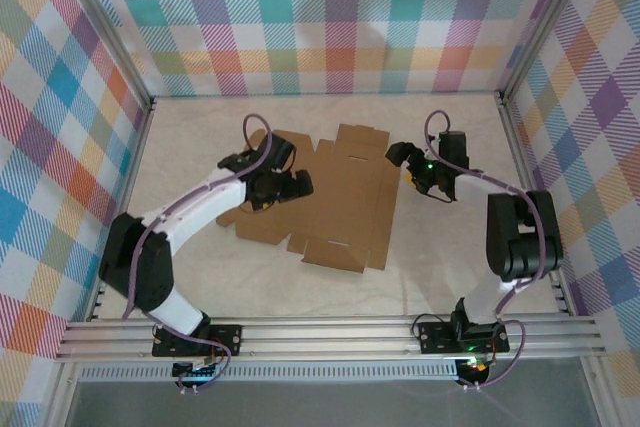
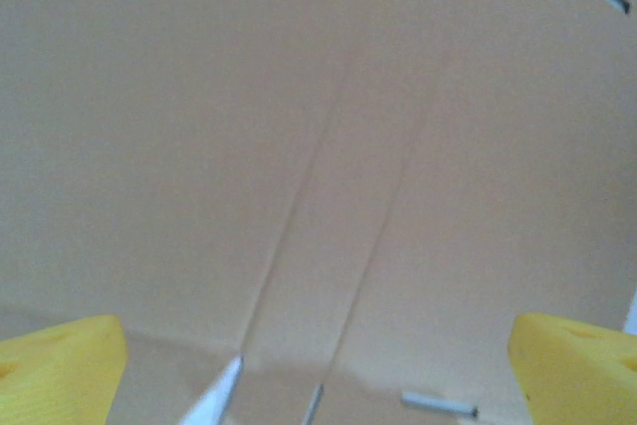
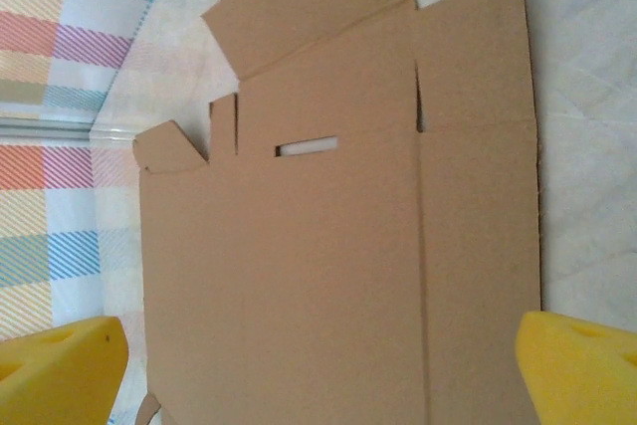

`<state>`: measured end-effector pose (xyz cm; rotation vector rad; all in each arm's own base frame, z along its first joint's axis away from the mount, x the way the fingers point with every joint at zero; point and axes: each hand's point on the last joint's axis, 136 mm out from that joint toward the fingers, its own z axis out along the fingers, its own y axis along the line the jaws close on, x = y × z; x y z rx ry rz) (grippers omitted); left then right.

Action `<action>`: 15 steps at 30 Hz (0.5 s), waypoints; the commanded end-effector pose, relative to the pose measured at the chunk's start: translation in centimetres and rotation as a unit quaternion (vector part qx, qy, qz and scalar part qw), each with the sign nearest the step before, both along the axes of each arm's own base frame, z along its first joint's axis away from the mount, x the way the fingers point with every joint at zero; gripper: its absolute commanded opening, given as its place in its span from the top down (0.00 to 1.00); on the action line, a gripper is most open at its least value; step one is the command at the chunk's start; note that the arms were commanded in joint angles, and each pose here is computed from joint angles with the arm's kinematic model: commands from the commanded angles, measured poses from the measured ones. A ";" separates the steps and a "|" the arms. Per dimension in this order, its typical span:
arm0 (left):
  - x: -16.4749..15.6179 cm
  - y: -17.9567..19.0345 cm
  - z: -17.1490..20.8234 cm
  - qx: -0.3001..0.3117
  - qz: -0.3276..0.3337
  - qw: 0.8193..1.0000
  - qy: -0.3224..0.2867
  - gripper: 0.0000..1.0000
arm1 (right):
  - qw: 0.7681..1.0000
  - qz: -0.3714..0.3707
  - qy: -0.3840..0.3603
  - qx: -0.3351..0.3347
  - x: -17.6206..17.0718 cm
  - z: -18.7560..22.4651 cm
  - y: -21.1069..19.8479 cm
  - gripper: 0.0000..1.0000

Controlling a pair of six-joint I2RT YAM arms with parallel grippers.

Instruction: Fold the paper box

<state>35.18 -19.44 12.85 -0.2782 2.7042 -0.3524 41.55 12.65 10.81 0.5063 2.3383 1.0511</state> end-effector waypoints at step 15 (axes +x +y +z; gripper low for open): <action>1.6 3.3 -10.4 0.053 -0.006 0.991 0.119 0.47 | 0.992 -0.011 0.128 0.009 -10.8 -4.1 1.1 0.01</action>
